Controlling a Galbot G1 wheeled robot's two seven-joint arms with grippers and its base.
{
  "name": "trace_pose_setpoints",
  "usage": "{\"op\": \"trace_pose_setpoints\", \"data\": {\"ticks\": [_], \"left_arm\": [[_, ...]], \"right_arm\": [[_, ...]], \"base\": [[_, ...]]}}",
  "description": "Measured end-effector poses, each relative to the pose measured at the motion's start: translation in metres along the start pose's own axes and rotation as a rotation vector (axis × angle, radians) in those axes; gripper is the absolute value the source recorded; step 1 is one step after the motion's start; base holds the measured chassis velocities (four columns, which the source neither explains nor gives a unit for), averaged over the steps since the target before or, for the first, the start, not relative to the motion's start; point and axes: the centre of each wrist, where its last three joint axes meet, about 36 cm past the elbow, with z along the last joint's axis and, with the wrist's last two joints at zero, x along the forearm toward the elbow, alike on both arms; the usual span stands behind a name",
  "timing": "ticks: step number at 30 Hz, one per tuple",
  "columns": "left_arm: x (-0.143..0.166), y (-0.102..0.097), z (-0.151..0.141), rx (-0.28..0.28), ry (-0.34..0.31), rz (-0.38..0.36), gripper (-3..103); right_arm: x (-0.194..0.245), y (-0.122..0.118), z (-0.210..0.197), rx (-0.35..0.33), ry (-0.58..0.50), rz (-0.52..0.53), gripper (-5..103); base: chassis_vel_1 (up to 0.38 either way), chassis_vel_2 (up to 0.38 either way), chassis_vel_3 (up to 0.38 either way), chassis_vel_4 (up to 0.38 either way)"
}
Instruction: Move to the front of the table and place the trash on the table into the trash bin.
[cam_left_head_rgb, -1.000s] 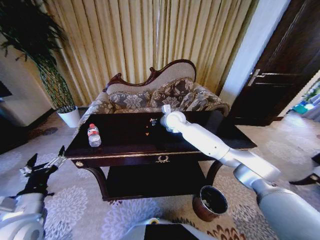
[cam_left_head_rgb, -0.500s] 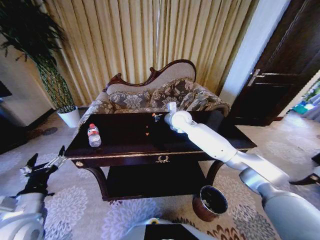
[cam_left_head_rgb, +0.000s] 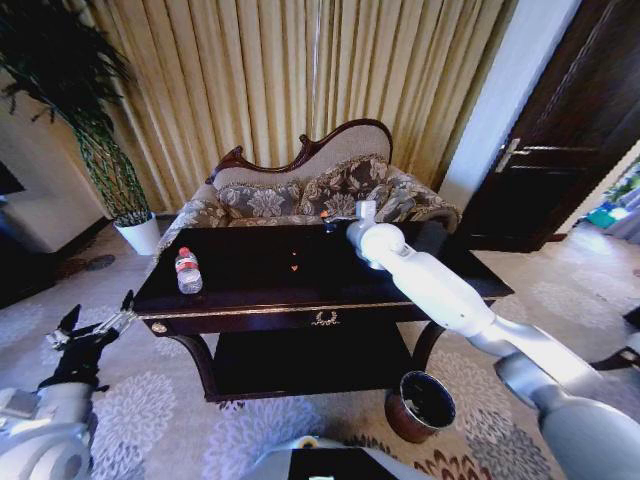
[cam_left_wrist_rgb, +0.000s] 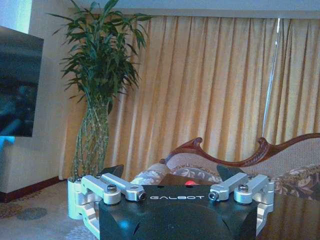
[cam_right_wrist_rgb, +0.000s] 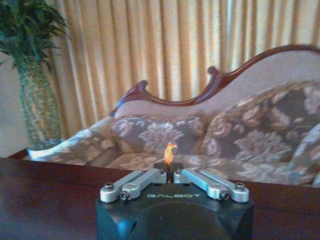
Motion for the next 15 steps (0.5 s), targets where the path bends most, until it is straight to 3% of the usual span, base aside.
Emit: {"op": "trace_pose_setpoints", "data": {"ticks": [5,15], "left_arm": [[-0.001,-0.001,0.0,-0.002,0.0,0.023,100],[-0.009,0.002,0.006,0.0,-0.01,0.045,100]], "right_arm": [[0.014,-0.021,0.011,0.034,-0.076,0.017,2],[0.05,-0.077,0.038,0.006,-0.18,0.08,2]], "base": [[0.0,0.0,0.0,0.0],[0.0,0.0,0.0,0.0]]}}
